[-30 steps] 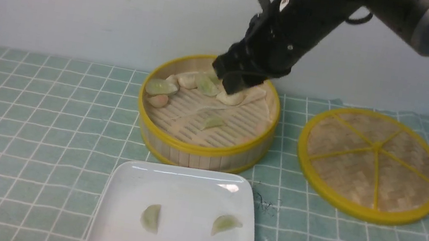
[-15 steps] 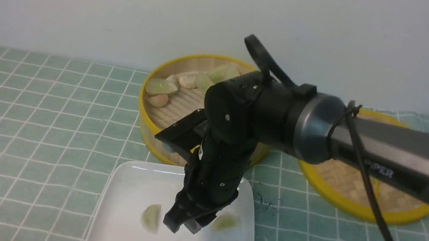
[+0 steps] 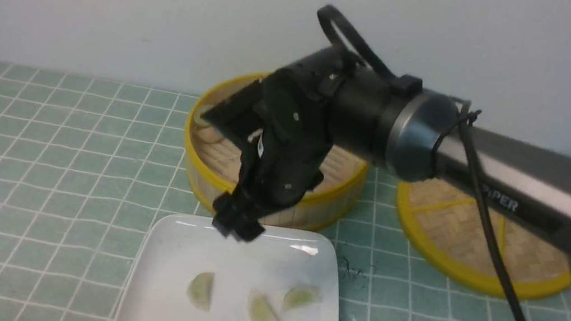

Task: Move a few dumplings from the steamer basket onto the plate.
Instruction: Use the right arm to put the dumpling into the plate, then use the right arm to grab a dumpling from inside the steamer

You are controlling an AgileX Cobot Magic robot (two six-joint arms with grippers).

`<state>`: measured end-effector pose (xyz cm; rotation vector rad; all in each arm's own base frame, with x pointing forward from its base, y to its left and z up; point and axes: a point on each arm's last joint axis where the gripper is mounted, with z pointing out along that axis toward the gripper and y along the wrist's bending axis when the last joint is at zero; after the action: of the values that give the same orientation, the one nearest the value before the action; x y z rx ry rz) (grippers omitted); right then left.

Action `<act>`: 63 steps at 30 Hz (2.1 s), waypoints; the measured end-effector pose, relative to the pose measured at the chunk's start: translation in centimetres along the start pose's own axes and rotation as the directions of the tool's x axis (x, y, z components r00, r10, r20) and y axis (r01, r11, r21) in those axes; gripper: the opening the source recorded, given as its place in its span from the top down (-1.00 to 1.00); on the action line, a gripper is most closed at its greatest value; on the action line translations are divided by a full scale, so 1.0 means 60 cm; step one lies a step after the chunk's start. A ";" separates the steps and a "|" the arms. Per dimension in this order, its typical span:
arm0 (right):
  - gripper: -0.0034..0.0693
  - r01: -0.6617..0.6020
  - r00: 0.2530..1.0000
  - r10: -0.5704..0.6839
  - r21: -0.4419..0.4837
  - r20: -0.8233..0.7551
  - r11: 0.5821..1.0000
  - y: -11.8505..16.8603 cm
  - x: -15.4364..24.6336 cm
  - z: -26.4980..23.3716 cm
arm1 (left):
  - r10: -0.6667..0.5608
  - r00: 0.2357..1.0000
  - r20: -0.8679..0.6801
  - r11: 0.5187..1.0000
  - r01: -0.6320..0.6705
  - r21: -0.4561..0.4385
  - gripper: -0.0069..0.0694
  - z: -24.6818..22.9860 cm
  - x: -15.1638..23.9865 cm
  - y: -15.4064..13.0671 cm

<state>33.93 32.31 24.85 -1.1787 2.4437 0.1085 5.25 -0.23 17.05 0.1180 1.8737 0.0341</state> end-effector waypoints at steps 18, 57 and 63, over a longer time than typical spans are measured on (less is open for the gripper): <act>-0.58 -0.076 0.984 0.074 0.006 0.163 0.997 -0.155 -0.053 0.092 | 0.000 1.000 0.000 1.000 0.000 0.000 0.84 0.000 0.000 0.000; 0.94 -0.049 0.980 0.054 -0.034 0.191 0.998 -0.147 -0.064 -0.077 | 0.000 1.000 0.000 1.000 0.000 0.000 0.84 0.000 0.000 0.000; 0.61 0.017 0.997 -0.013 -0.058 0.076 0.998 -0.145 -0.048 0.066 | 0.000 1.000 0.000 1.000 0.000 0.000 0.84 0.000 0.000 0.000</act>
<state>43.49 29.84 23.36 -1.1957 2.3806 0.2183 5.25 -0.23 17.05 0.1180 1.8737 0.0341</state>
